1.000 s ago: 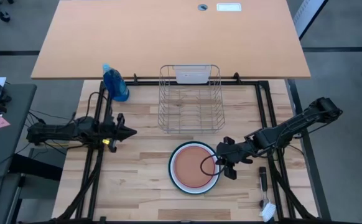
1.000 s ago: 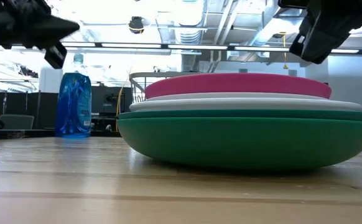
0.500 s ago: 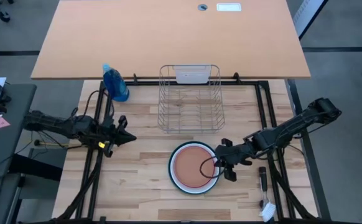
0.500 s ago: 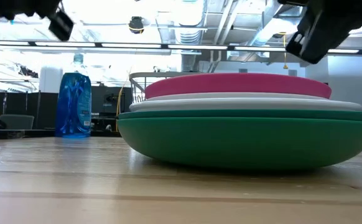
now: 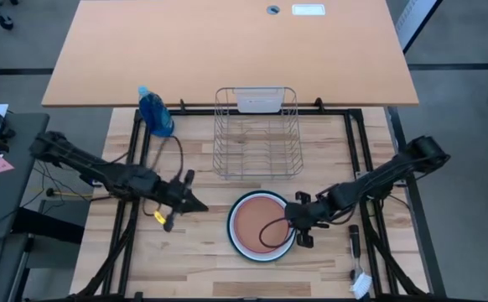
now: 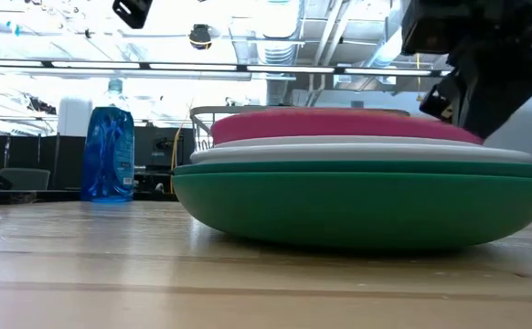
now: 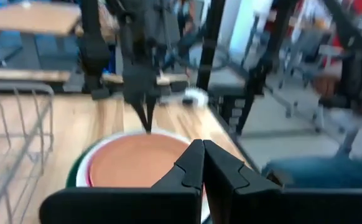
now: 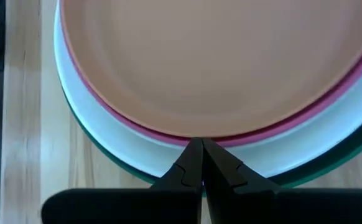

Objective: Sort dishes
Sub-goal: Put the brown plate in the dish rack

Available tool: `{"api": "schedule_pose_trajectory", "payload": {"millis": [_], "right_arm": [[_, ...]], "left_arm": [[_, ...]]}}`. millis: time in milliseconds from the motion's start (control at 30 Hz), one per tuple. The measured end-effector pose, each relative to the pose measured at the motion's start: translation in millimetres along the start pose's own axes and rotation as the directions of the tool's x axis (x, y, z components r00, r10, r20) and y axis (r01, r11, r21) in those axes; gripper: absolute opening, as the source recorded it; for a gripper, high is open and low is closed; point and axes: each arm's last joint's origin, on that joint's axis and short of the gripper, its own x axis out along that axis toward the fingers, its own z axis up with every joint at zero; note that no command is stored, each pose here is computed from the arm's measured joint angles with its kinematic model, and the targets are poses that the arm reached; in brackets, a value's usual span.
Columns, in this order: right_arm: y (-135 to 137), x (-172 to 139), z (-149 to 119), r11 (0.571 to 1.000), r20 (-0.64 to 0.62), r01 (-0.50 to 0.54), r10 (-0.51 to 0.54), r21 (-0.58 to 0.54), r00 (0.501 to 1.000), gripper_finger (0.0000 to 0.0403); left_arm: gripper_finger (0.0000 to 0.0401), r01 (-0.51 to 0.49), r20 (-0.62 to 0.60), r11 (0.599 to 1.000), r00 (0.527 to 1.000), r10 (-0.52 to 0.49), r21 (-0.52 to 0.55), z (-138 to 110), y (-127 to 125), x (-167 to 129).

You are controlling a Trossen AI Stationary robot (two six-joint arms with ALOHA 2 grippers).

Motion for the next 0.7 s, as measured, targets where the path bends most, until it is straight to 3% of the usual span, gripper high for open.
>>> {"api": "schedule_pose_trajectory", "payload": {"millis": [200, 433, 700], "right_arm": [[-1, 5, -2, 1.000, -0.021, 0.011, -0.011, -0.001, 1.000, 0.0011], [-1, 4, 0, 1.000, -0.006, 0.005, -0.005, 0.003, 1.000, 0.0011], [0, 4, 2, 1.000, 0.008, -0.003, 0.003, 0.004, 1.000, 0.0011]], "left_arm": [[0.0000, -0.009, -0.142, 1.000, 0.990, 0.011, 0.010, -1, -2, 19], [0.0000, -0.042, -0.159, 0.999, 0.986, 0.044, 0.015, -6, -2, 37], [0.0000, -0.067, -0.192, 0.998, 0.979, 0.069, 0.013, -29, 1, 69]]}}
